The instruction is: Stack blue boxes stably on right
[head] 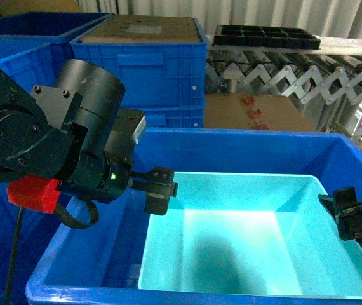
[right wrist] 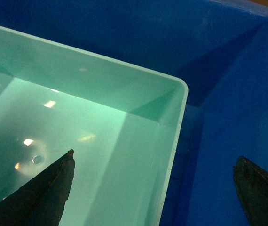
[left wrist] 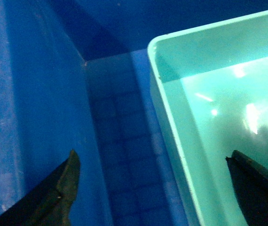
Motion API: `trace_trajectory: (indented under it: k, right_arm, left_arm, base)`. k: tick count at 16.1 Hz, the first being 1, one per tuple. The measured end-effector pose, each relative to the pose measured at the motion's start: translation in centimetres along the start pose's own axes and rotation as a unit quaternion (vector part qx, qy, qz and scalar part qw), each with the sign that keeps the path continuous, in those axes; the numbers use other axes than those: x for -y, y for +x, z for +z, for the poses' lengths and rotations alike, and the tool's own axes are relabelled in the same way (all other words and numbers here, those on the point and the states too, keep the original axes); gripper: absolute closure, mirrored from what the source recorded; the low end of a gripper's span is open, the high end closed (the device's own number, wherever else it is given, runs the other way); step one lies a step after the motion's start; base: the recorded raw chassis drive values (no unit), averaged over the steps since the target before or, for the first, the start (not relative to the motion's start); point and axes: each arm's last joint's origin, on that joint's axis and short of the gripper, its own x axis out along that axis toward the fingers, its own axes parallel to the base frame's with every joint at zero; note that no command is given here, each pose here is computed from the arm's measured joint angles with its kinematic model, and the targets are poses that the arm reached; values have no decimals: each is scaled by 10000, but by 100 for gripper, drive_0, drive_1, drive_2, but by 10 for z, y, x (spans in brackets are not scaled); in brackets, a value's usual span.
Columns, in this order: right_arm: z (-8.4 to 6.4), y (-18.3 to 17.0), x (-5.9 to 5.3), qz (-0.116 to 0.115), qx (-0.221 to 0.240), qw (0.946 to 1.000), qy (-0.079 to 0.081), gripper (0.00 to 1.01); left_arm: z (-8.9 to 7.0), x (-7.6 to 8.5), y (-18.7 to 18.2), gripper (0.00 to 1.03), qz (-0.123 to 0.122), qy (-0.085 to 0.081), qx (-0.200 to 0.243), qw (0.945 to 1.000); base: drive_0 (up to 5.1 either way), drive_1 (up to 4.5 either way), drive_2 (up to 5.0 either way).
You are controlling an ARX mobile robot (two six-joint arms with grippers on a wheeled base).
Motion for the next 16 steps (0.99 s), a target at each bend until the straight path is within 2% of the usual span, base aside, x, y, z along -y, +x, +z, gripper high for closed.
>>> trace_trajectory:
  k: [1, 3, 5, 7, 9, 11, 12, 13, 14, 15, 16]
  right_arm:
    - [0, 0, 0, 0, 0, 10000, 0, 2]
    - [1, 0, 0, 6, 32, 10000, 11, 3]
    - [10, 0, 1, 32, 178, 9998, 118, 3]
    - [33, -6, 3, 21, 507, 9985, 220, 3]
    - [61, -18, 6, -8, 923, 9950, 373, 3]
    - [95, -41, 14, -90, 1420, 9890, 408, 3]
    - [118, -58, 20, -185, 1729, 9839, 409, 3]
    - [147, -78, 28, -342, 2143, 9752, 427, 3]
    - [180, -103, 38, -544, 2545, 9641, 535, 3]
    - [210, -123, 42, -612, 2901, 9530, 626, 3]
    - [235, -137, 47, -668, 3208, 9422, 697, 3]
  left_arm:
    - [0, 0, 0, 3, -3, 34, 2, 10000]
    - [1, 1, 0, 5, -16, 43, -14, 10000]
    - [17, 2, -3, 5, -110, 2, 142, 9998]
    - [45, 0, -16, 5, -237, -202, 461, 9985]
    - [73, -2, -42, 5, -369, -479, 782, 9951]
    - [90, -9, -74, 5, -476, -706, 980, 9915]
    - [99, -16, -101, 5, -540, -783, 1109, 9893]
    - [111, -19, -127, 5, -660, -824, 1235, 9867]
    - [139, -24, -165, 5, -731, -903, 1709, 9784]
    - [164, -27, -200, 5, -819, -910, 2245, 9668]
    - [185, -30, -226, 5, -923, -918, 2564, 9578]
  base:
    - [0, 0, 0]
    - [0, 0, 0]
    - [0, 0, 0]
    - [0, 0, 0]
    - [0, 0, 0]
    - [0, 0, 0]
    - [0, 0, 0]
    - [0, 0, 0]
    - [0, 0, 0]
    - [0, 0, 0]
    - [0, 0, 0]
